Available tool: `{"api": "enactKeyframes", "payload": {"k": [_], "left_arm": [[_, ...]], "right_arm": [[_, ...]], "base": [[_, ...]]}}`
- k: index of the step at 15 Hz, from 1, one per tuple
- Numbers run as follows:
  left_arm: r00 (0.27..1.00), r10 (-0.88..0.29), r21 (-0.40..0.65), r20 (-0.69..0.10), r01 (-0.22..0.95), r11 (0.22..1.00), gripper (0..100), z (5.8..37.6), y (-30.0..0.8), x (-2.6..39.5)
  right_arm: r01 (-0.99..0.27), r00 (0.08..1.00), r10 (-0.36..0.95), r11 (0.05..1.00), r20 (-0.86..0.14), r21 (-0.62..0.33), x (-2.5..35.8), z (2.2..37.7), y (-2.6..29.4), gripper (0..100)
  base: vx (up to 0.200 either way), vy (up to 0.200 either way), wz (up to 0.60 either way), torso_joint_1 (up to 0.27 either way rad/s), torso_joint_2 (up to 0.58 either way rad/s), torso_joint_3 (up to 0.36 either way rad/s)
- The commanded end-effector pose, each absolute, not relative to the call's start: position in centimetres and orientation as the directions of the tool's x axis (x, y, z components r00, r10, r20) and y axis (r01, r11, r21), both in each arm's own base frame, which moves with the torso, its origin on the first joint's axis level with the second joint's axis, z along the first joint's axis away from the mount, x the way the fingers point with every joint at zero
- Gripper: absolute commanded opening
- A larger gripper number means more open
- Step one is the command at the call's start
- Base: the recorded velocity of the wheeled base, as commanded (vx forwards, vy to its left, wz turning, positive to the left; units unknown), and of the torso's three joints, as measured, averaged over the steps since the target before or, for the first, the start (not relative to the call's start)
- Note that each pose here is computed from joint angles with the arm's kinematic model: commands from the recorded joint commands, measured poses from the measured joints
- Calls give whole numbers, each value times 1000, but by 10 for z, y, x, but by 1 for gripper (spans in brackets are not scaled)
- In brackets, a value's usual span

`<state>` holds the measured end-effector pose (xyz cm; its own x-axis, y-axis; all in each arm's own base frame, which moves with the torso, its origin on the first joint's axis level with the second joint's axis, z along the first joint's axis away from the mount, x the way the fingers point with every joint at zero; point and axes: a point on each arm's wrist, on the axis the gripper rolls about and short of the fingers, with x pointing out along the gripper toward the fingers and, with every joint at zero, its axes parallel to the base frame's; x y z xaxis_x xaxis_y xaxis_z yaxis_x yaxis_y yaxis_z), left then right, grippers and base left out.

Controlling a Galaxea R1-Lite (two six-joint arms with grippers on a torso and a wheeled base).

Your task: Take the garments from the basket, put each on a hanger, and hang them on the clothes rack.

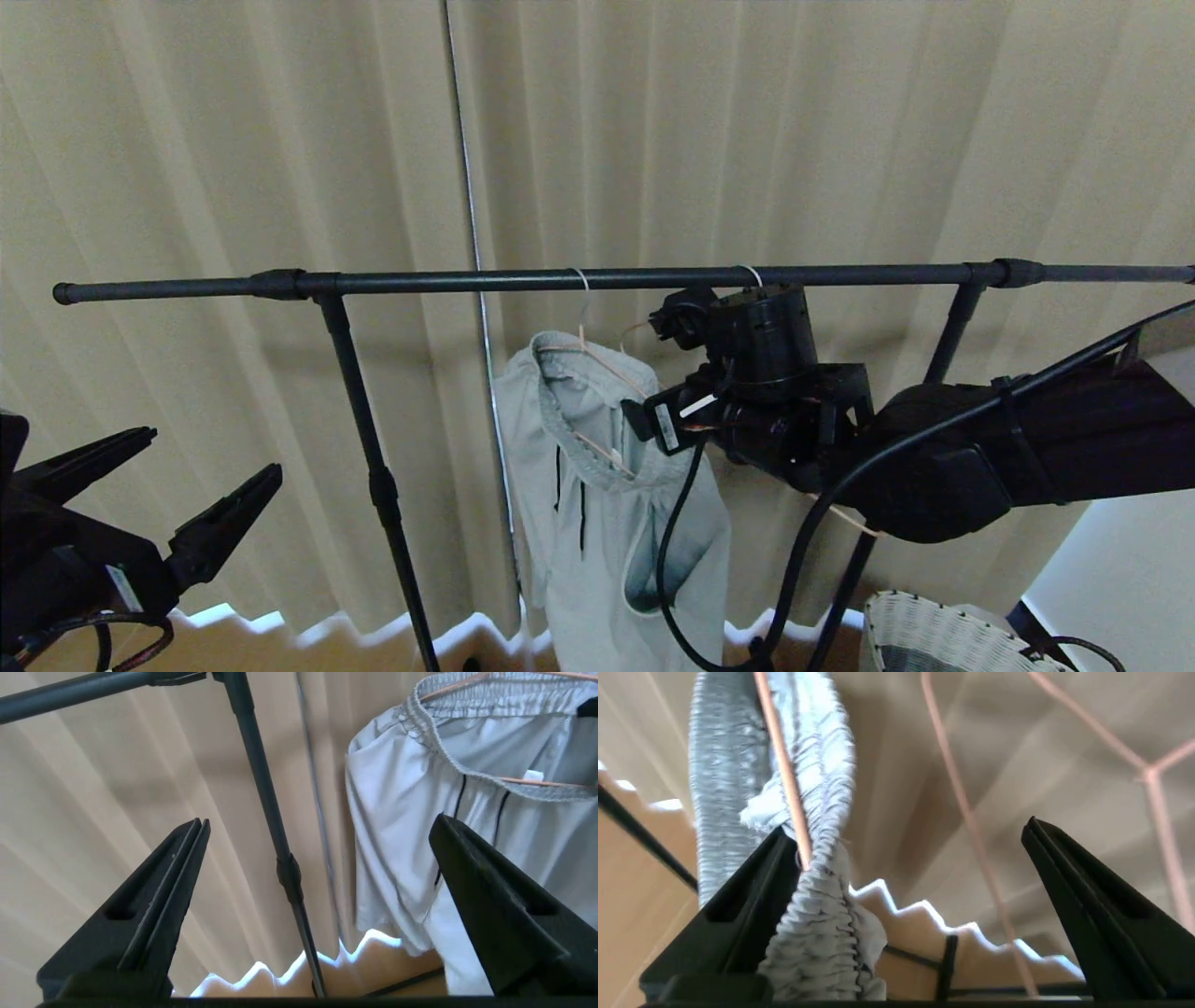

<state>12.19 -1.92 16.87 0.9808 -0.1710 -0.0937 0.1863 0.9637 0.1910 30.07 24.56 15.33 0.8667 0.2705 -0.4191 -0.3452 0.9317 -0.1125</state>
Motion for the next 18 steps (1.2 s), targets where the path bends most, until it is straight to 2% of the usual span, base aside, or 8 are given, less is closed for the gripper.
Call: {"api": "enactKeyframes", "payload": {"k": [1,4,8,10,13,14,15,18], "left_arm": [[981,-172,191,-92,187,964,100,169,-19,122],[981,-172,191,-92,187,964,100,169,-19,122],[981,-172,191,-92,187,964,100,169,-19,122],[981,-172,191,-93,187,964,100,169,-19,122],[981,-172,191,-95,187,964,100,168,-19,122],[981,-172,191,-95,187,964,100,168,-19,122],[981,-172,191,-92,187,964,100,169,-19,122],[981,-172,191,-93,187,964,100,169,-19,122]], "right_arm": [[-380,852,308,920,-422,-96,299,148,245,100],[-429,841,372,901,-394,-65,298,147,246,100],[-521,822,500,854,-274,-5,297,148,249,100],[-550,815,531,835,-232,-21,296,144,247,100],[-564,825,554,820,-116,-96,306,138,248,100],[-564,825,554,820,-116,-96,306,138,248,100],[-568,823,566,815,-46,-114,309,137,251,100],[-567,823,566,816,-43,-114,301,142,245,100]], "base": [[0,0,0,0,0,0],[0,0,0,0,0,0],[0,0,0,0,0,0],[0,0,0,0,0,0],[0,0,0,0,0,0],[0,0,0,0,0,0],[0,0,0,0,0,0],[0,0,0,0,0,0]]}}
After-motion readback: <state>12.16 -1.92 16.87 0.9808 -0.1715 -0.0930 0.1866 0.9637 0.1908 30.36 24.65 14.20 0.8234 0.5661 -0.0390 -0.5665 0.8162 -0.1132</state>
